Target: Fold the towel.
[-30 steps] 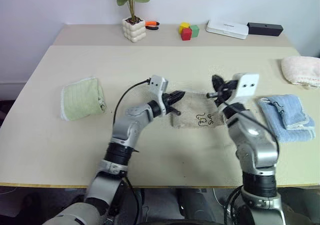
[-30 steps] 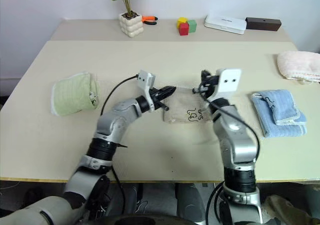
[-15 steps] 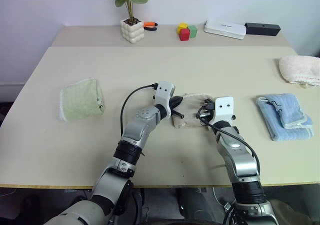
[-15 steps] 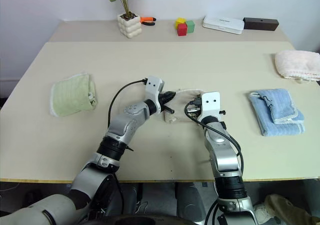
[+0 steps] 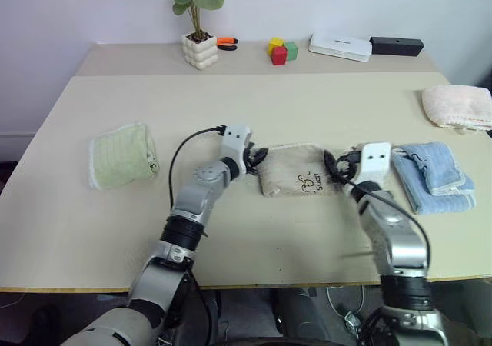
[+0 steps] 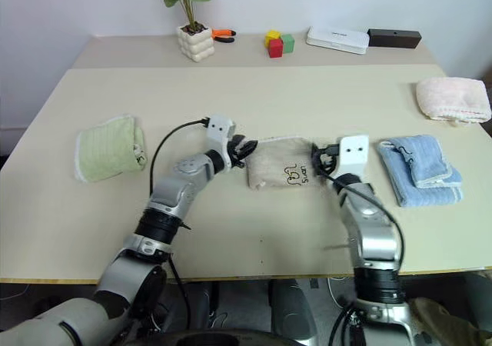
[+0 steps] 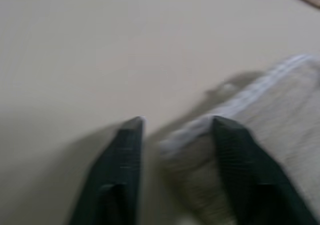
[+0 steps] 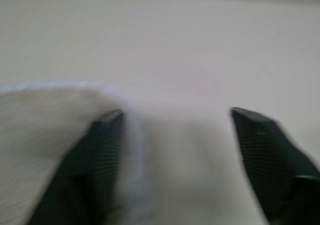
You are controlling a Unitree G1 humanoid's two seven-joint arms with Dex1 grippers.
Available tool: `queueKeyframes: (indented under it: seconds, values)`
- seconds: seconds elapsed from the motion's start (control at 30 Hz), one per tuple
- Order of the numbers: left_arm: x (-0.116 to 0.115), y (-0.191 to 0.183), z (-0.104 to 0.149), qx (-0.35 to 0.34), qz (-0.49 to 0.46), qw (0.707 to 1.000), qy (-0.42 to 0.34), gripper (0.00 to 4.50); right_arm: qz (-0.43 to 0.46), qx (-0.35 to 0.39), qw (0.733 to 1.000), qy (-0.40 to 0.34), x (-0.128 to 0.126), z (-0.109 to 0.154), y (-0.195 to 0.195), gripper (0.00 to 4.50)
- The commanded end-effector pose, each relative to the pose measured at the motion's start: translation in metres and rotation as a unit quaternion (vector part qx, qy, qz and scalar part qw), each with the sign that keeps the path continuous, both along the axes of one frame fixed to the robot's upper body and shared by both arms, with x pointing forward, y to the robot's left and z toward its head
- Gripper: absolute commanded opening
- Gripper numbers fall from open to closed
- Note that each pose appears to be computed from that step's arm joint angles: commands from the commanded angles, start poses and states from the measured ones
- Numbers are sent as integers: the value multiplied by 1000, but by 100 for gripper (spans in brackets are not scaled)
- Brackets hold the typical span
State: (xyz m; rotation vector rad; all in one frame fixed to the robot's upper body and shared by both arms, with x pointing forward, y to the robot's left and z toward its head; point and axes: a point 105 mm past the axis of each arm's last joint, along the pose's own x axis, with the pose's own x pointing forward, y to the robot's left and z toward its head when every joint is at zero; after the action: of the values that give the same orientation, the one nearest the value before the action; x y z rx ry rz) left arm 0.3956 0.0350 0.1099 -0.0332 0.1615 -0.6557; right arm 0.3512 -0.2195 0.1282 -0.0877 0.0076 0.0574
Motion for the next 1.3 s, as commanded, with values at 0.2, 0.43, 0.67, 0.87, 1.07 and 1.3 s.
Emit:
queueKeyframes:
  seconds: [0.2, 0.43, 0.67, 0.87, 1.07, 1.3]
  values:
    - [-22, 13, 55, -71, -109, 990, -59, 441, 44, 50, 997, -32, 10, 58, -20, 450]
    - [-57, 53, 80, -23, -195, 970, -143, 441, 182, 136, 971, 69, -5, 47, 23, 450]
    - [-93, 83, 76, -2, -272, 954, -125, 441, 170, 122, 966, 152, -3, 7, 32, 450]
    - [-100, 98, 77, 22, -265, 955, -133, 441, 150, 101, 965, 192, 1, -13, 30, 450]
    - [-100, 103, 75, 24, -253, 958, -130, 441, 246, 187, 920, 242, -16, -10, 59, 450]
    - [-98, 96, 74, 16, -245, 960, -134, 450, 288, 193, 903, 253, -25, -9, 76, 314]
